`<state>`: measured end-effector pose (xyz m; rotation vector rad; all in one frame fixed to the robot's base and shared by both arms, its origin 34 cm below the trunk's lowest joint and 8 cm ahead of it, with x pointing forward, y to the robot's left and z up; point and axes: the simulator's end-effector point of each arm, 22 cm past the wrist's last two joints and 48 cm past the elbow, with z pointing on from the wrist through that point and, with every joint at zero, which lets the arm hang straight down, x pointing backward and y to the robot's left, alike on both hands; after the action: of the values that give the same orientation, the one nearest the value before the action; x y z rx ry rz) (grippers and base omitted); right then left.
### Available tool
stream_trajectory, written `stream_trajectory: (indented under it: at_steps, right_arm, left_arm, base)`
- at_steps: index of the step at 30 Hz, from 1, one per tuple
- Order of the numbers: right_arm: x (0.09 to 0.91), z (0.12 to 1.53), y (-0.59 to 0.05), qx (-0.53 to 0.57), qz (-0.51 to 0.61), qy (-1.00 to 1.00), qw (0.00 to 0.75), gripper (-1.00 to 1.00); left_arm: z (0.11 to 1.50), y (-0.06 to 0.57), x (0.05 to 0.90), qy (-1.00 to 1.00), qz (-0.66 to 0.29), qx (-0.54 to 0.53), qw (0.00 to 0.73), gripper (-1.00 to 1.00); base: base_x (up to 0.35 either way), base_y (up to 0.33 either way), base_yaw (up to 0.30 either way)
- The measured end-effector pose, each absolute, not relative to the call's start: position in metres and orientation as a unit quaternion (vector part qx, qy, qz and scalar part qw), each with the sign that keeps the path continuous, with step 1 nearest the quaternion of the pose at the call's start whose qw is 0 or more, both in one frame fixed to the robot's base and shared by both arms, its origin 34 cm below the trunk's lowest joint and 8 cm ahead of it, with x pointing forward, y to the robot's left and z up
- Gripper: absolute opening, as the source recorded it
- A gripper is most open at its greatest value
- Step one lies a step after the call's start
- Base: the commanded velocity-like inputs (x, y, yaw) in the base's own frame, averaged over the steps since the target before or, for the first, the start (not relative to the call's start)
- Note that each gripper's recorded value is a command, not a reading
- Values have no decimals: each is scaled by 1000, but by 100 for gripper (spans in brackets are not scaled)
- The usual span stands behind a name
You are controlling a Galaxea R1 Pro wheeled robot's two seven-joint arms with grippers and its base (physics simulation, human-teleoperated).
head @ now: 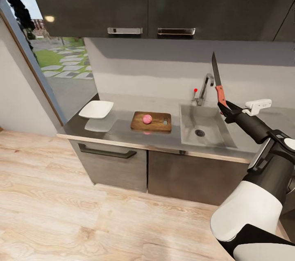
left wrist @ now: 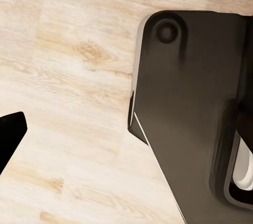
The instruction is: In the kitchen, take the Vidalia onion out of the sink, dice it on the chopping board with the paring knife, put the diced onion into the bowl on the countertop, then place both the paring knife and the chopping board into the sink.
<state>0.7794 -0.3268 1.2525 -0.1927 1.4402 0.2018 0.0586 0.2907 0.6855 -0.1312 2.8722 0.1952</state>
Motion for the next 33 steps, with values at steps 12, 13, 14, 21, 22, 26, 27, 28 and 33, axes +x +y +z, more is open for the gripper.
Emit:
stream_trajectory:
  at_steps: [12, 13, 14, 21, 22, 26, 27, 28, 33]
  right_arm:
    - [775, 1265, -327, -89, 91, 650, 749, -100]
    - [774, 1266, -327, -89, 91, 650, 750, -100]
    - [774, 1267, -327, -89, 91, 649, 750, -100]
    - [772, 1272, -327, -89, 91, 647, 752, -100]
    - [772, 1272, -327, -89, 91, 646, 752, -100]
    - [771, 1273, -327, -89, 91, 646, 753, -100]
    - [771, 1273, -327, -89, 91, 646, 753, -100]
    - [771, 1273, -327, -89, 91, 646, 753, -100]
    - [771, 1274, -327, -89, 92, 645, 753, -100]
  left_arm:
    - [685, 291, 64, 987, 67, -46, 139, 100]
    - [684, 291, 65, 987, 67, -46, 139, 100]
    - [684, 291, 65, 987, 67, -46, 140, 100]
    - [684, 291, 67, 987, 67, -46, 142, 100]
    - [684, 291, 67, 986, 67, -46, 142, 100]
    - [684, 291, 67, 986, 67, -46, 143, 100]
    - [684, 291, 67, 986, 67, -46, 143, 100]
    - [684, 291, 67, 986, 67, -46, 143, 100]
    - [684, 291, 67, 986, 67, -46, 144, 100]
  base:
    - [0, 0, 0]
    - [0, 0, 0]
    - [0, 0, 0]
    - [0, 0, 0]
    - [0, 0, 0]
    - [0, 0, 0]
    - [0, 0, 0]
    - [0, 0, 0]
    - [0, 0, 0]
